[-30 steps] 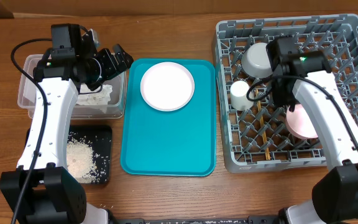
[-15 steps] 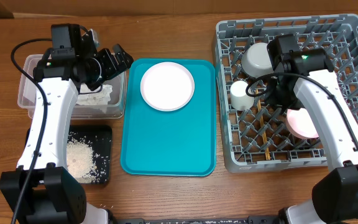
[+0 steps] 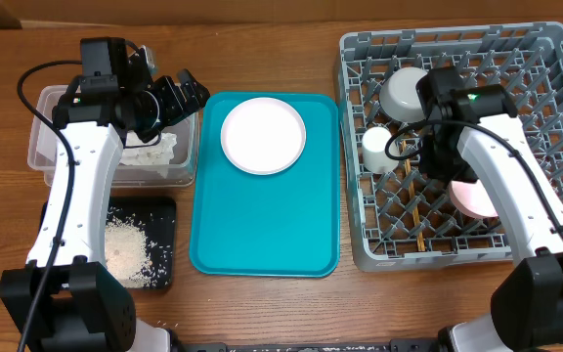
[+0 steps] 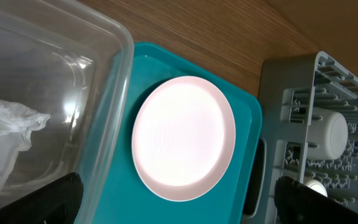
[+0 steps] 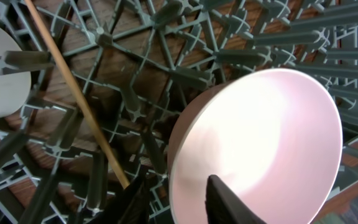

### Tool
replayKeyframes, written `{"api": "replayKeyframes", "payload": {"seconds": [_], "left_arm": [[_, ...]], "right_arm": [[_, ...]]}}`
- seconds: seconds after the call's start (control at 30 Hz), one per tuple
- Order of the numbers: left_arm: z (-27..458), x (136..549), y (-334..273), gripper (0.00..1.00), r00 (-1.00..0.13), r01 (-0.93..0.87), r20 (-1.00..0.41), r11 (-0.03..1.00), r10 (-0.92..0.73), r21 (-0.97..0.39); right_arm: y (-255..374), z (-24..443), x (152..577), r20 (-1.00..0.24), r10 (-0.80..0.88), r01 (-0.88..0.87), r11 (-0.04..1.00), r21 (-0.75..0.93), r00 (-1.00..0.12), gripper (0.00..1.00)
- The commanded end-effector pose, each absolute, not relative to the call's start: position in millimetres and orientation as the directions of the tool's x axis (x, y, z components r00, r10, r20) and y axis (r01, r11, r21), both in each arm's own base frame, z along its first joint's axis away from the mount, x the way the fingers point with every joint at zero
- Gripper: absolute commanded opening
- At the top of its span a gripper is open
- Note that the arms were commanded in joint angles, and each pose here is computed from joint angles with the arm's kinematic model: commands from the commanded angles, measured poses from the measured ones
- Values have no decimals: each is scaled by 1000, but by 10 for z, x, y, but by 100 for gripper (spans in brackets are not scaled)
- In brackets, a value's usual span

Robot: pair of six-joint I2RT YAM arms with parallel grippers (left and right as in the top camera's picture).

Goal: Sort waste into correct bins and load items into the dishwasher
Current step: 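Carry the pink bowl into the dish rack with the right gripper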

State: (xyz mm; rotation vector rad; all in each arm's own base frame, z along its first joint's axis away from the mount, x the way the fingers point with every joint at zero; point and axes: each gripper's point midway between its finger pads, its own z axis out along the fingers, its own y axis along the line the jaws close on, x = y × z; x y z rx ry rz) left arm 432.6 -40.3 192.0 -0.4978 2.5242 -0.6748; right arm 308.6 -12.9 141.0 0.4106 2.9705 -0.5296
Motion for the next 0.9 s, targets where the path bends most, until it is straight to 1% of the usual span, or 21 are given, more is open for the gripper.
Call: {"api": "replayKeyframes", "payload": {"seconds": [0.0,0.17,0.33,0.43,0.53,0.67,0.73,0.87], "left_arm": [[2049,4366,-404,100,-809,-194,-385,820,-444,-539],[2049,4366,-404,100,-809,-194,-385,820,-444,-539],[2050,4367,-404,100,-809,-194,-385,820,-444,-539],[2049,4366,-404,100,-809,-194,-385,820,-444,-539],[2049,4366,-404,100,-809,-194,-385,820,-444,-539],[2049,4366,-404,100,-809,-194,-385,820,-444,-539],[2049,4366,-404,100,-809,-194,-385,820,-444,-539],[2049,4366,-404,100,-809,-194,-385,820,-444,-539]], "right_arm": [[-176,1344,3034,-126,252,281,892,-354,-959,28],[-184,1293,2979,-105,253,274,891,-363,-962,27],[-184,1293,2991,-111,254,277,890,-361,-961,16],[-178,1293,3016,-121,254,281,891,-356,-960,5],[-146,1300,3032,-121,257,284,898,-337,-959,4],[63,1434,3151,-123,226,248,946,-208,-966,4],[106,1571,3210,-153,220,244,956,-160,-963,4],[253,1923,3293,-233,204,211,978,-5,-951,4]]}}
